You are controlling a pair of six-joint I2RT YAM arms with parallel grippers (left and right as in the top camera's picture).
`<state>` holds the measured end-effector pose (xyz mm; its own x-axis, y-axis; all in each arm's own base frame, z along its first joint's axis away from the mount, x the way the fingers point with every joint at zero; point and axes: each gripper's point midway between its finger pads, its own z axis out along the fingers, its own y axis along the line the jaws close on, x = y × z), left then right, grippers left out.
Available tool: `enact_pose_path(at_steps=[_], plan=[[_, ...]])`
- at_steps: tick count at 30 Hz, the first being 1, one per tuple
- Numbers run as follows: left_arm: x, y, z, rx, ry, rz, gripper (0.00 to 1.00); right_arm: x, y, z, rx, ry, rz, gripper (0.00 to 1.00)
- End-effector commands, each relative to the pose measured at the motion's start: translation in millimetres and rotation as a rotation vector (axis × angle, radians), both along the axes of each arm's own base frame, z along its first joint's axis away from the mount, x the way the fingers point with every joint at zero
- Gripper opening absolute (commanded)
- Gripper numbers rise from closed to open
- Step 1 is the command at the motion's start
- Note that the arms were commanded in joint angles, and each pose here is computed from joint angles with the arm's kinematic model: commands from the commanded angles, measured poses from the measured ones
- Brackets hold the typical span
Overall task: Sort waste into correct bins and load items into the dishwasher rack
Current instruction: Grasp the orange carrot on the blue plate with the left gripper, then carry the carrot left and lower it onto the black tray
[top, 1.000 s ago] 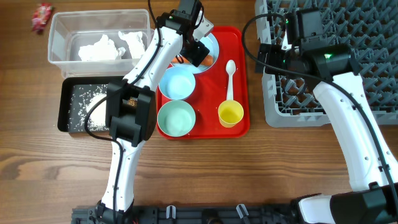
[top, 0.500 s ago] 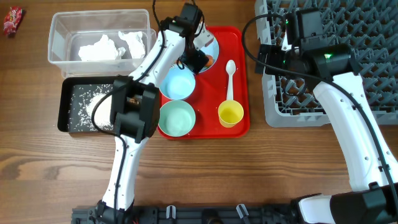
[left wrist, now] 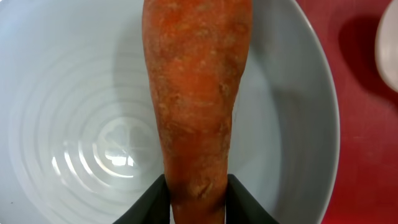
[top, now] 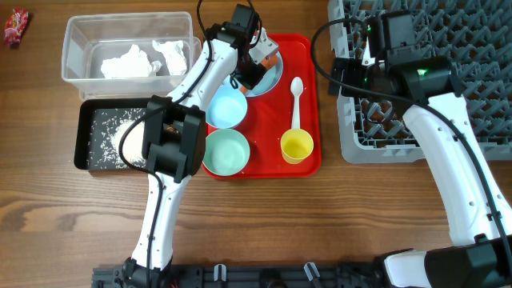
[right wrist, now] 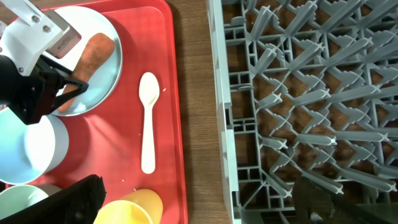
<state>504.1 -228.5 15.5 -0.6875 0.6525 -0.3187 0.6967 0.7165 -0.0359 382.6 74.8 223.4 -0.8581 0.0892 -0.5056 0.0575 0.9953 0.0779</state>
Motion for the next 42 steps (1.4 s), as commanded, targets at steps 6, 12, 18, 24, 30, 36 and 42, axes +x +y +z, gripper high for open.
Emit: enact_pose_path(at_steps=[6,12,18,24,30,36,42], plan=[[-2,-4,-7,-0.034,0.028,0.017,0.18,3,1,-2,-0.004,0.002,0.019,1.00],[2,-7,0,-0.049,0.014,0.045,0.04,3,1,-2,-0.004,0.002,0.019,1.00],[7,-9,41,-0.083,-0.051,0.059,0.04,3,1,-2,-0.004,0.002,0.019,0.99],[11,8,106,-0.077,-0.144,0.229,0.04,3,1,-2,-0.004,0.002,0.019,1.00],[-25,27,180,-0.105,-0.151,0.328,0.04,3,1,-2,-0.005,0.002,0.020,1.00],[-83,64,191,0.029,-0.008,0.441,0.06,3,1,-2,-0.004,0.002,0.020,1.00],[-141,93,182,0.196,0.196,0.489,0.05,3,1,-2,-0.004,0.002,0.021,1.00]])
